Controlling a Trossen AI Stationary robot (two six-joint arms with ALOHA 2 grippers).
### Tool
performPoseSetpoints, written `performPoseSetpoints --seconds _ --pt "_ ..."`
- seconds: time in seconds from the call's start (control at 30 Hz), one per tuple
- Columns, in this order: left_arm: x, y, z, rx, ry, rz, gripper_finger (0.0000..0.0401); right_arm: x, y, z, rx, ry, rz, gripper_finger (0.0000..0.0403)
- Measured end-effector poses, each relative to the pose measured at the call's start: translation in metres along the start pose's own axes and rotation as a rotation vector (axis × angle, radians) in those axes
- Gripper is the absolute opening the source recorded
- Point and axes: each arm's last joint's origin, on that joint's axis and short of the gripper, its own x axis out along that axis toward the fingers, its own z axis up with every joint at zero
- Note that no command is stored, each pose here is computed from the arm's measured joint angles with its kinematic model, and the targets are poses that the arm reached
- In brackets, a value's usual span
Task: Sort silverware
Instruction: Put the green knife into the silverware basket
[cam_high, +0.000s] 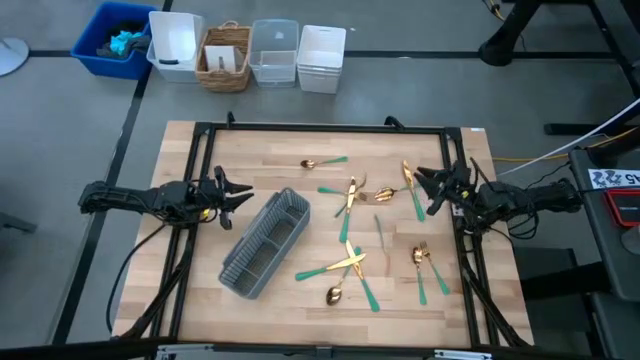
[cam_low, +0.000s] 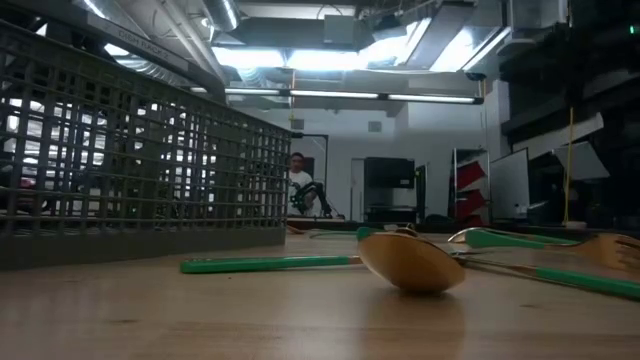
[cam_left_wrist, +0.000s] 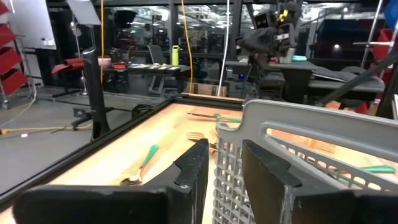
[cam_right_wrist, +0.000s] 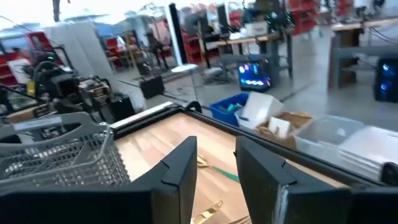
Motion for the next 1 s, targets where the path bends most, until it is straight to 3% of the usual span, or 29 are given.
performPoseSetpoints --seconds 0.23,0.43,0.57,0.67,0.8,1.0 --pt "0.0 0.0 0.0 -0.034 0.0 0.002 0.0088 0.004 0.014 0.042 0.051 0.251 -0.141 0.0113" --pt "0.0 0.0 0.0 -0.034 0.0 0.002 0.0088 0.013 0.027 0.049 0.178 0.622 -0.373 0.0113" --pt "0.0 0.0 0.0 -0.031 0.0 0.002 0.0088 0.029 0.032 0.039 0.189 0.855 -0.59 0.0113" --pt "0.0 0.0 0.0 -0.031 0.0 0.002 0.0088 0.047 0.033 0.026 0.185 0.978 -0.688 0.0113" --pt "0.0 0.0 0.0 -0.031 0.0 0.002 0.0088 0.072 0.03 0.009 0.139 1.129 -0.741 0.0113" --pt "0.0 0.0 0.0 -0.033 0.0 0.002 0.0088 0.102 0.01 -0.005 0.128 1.246 -0.783 0.0113"
